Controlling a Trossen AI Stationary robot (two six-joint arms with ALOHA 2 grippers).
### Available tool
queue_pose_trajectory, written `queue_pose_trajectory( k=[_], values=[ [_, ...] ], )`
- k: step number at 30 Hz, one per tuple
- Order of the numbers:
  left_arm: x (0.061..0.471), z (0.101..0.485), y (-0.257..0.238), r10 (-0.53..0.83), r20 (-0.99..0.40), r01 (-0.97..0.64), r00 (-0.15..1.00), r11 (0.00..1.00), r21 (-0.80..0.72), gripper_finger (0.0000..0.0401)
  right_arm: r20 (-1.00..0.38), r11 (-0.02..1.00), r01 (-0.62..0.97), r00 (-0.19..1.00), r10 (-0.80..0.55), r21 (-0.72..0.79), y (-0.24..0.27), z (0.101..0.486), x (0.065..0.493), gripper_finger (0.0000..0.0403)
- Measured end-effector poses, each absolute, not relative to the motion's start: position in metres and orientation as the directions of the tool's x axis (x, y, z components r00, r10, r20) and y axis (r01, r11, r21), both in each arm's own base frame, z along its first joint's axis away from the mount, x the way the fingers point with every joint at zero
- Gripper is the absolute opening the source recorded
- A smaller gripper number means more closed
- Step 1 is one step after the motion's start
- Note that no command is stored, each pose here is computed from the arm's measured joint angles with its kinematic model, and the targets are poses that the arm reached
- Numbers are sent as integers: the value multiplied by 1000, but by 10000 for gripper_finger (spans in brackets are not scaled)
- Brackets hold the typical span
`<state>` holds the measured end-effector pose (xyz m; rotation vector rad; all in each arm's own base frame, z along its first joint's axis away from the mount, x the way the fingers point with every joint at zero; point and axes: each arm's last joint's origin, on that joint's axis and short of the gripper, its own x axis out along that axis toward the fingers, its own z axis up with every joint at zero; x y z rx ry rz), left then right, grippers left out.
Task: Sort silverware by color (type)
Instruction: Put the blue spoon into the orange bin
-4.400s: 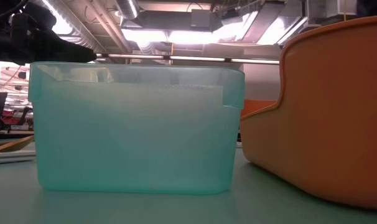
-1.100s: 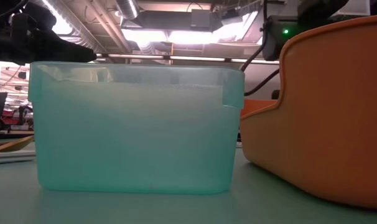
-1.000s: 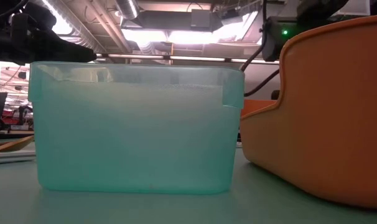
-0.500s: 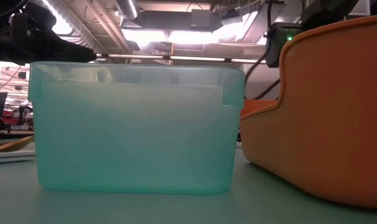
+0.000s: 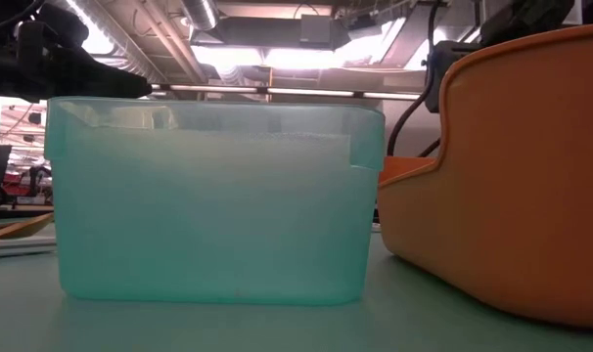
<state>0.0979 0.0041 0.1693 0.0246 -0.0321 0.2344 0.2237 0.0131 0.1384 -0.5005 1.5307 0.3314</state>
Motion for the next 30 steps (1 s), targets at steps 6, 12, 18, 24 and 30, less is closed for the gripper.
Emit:
queue_pose_trajectory(
  k=[6, 12, 18, 24, 30],
  values=[
    [98, 169, 4, 232, 35, -233, 972, 972, 21, 110, -994, 857, -505, 26, -103, -102, 13, 138, 224, 43],
    [98, 169, 4, 232, 34, -233, 972, 972, 21, 110, -994, 856, -505, 27, -110, -109, 13, 138, 224, 5],
    [98, 169, 4, 232, 35, -233, 972, 972, 21, 110, -994, 856, -505, 27, -110, -109, 13, 139, 225, 8],
    [98, 169, 4, 232, 35, -233, 972, 972, 21, 110, -988, 854, -498, 60, -139, -151, 12, 149, 234, 2],
    [98, 169, 4, 232, 34, -233, 972, 972, 21, 110, -983, 849, -498, 54, -177, -180, 12, 162, 240, 1]
  ],
)
